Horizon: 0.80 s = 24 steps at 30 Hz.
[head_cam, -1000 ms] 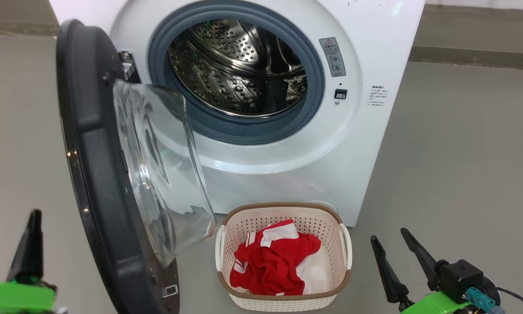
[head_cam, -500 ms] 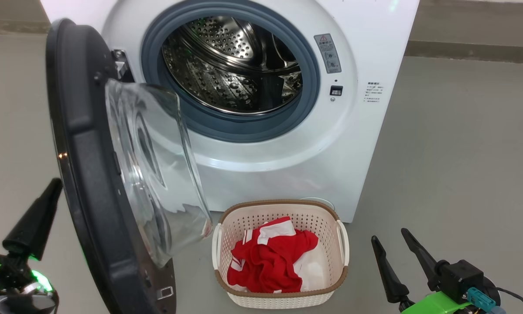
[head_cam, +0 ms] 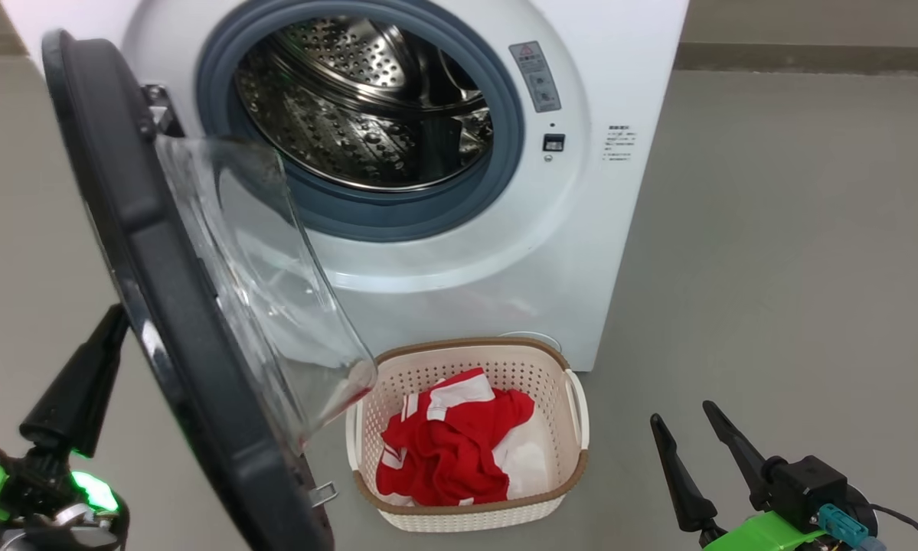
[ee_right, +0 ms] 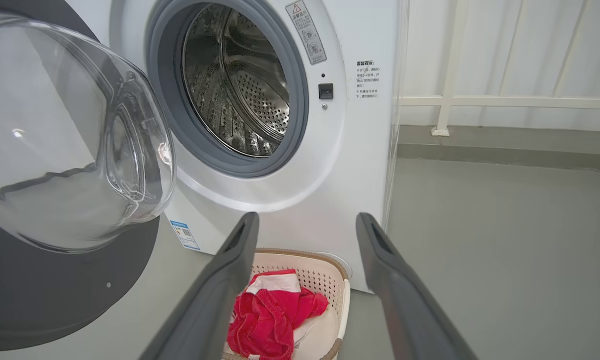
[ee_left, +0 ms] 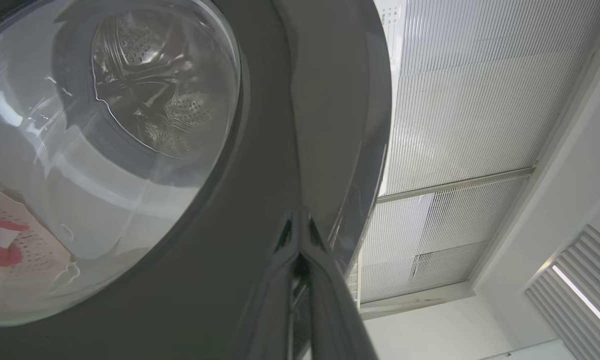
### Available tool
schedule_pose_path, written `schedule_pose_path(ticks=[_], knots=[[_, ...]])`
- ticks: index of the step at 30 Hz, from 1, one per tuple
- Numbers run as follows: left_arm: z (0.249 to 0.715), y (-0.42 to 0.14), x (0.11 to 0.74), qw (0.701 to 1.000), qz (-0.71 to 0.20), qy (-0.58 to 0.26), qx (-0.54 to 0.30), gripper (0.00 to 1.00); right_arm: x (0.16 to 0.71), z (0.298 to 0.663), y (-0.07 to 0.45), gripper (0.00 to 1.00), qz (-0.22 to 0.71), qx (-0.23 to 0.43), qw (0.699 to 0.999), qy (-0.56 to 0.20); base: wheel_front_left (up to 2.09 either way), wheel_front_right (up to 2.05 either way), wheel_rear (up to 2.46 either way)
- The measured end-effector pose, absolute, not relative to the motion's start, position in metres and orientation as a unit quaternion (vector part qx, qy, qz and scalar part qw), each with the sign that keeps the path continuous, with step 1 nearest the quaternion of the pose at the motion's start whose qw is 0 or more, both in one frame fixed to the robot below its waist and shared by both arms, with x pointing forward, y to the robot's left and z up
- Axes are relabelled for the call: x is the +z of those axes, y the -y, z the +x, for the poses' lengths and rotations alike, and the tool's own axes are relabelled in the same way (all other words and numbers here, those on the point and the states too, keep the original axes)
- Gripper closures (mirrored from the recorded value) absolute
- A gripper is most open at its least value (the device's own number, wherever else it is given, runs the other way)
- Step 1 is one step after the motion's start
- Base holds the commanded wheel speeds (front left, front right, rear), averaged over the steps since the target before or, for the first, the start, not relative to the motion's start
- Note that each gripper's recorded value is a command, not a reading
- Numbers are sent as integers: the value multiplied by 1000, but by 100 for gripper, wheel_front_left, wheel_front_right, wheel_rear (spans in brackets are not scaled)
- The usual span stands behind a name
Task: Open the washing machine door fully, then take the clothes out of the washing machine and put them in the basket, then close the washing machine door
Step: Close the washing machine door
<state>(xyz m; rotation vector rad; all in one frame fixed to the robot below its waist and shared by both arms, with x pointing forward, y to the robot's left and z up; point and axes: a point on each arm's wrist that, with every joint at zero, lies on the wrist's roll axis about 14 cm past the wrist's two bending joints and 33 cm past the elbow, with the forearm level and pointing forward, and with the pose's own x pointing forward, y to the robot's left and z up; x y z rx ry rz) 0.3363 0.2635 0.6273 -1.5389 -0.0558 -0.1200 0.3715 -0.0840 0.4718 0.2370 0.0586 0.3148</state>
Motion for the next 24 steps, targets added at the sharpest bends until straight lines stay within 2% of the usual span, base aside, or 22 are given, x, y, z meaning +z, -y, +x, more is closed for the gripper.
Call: schedule_pose_path(ticks=[24], knots=[[412,-185,621,671,-728,-29,-134,100,461,373,136,0,116,77,990,-35,0,0,0]])
